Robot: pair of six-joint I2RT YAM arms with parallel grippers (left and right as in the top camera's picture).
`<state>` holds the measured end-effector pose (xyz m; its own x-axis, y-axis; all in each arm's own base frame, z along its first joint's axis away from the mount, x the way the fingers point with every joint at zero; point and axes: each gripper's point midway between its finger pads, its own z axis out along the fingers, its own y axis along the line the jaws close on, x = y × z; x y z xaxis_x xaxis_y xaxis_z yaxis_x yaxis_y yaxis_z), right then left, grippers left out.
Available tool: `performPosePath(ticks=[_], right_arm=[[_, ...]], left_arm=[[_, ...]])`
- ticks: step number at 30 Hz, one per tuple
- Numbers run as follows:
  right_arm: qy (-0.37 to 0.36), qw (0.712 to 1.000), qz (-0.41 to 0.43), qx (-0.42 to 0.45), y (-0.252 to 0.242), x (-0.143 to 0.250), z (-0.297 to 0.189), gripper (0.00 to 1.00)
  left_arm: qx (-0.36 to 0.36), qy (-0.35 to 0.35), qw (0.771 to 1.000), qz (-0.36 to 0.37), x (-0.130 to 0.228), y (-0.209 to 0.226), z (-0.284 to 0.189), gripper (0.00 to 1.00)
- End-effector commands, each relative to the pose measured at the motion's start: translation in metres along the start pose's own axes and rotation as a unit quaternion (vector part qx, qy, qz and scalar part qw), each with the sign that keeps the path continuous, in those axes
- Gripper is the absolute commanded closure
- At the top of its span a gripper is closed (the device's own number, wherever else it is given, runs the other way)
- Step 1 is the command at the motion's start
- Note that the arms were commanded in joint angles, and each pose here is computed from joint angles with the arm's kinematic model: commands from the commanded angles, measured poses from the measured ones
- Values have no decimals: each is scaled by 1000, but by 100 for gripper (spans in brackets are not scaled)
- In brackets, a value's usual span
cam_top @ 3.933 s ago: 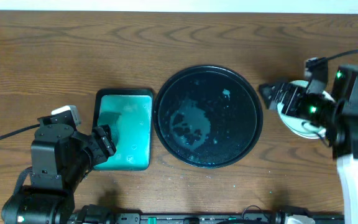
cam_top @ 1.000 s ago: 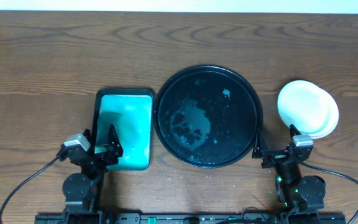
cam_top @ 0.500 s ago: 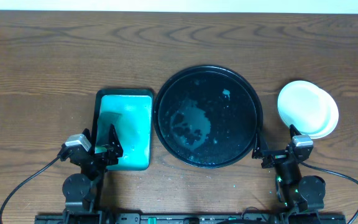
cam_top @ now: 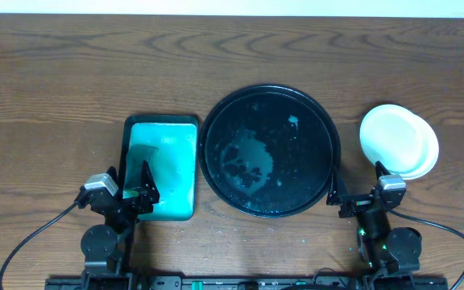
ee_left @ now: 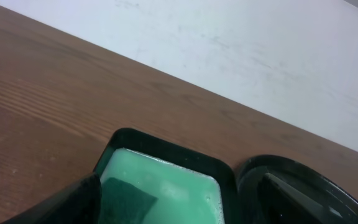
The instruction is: Clean dirty plates on tray and stack at the side
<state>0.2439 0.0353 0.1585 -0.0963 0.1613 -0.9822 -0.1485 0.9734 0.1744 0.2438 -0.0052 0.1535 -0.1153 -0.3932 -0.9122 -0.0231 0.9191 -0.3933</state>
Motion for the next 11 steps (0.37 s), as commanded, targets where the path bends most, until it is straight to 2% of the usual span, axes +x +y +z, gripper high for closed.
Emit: performPosePath(ticks=[1,11], right_arm=[[0,1000,-6,-2,1,1,0,1],[0,1000,-6,-2,1,1,0,1]], left_arm=[[-11,18,1000,8,15,8,2,19],[-11,18,1000,8,15,8,2,19]])
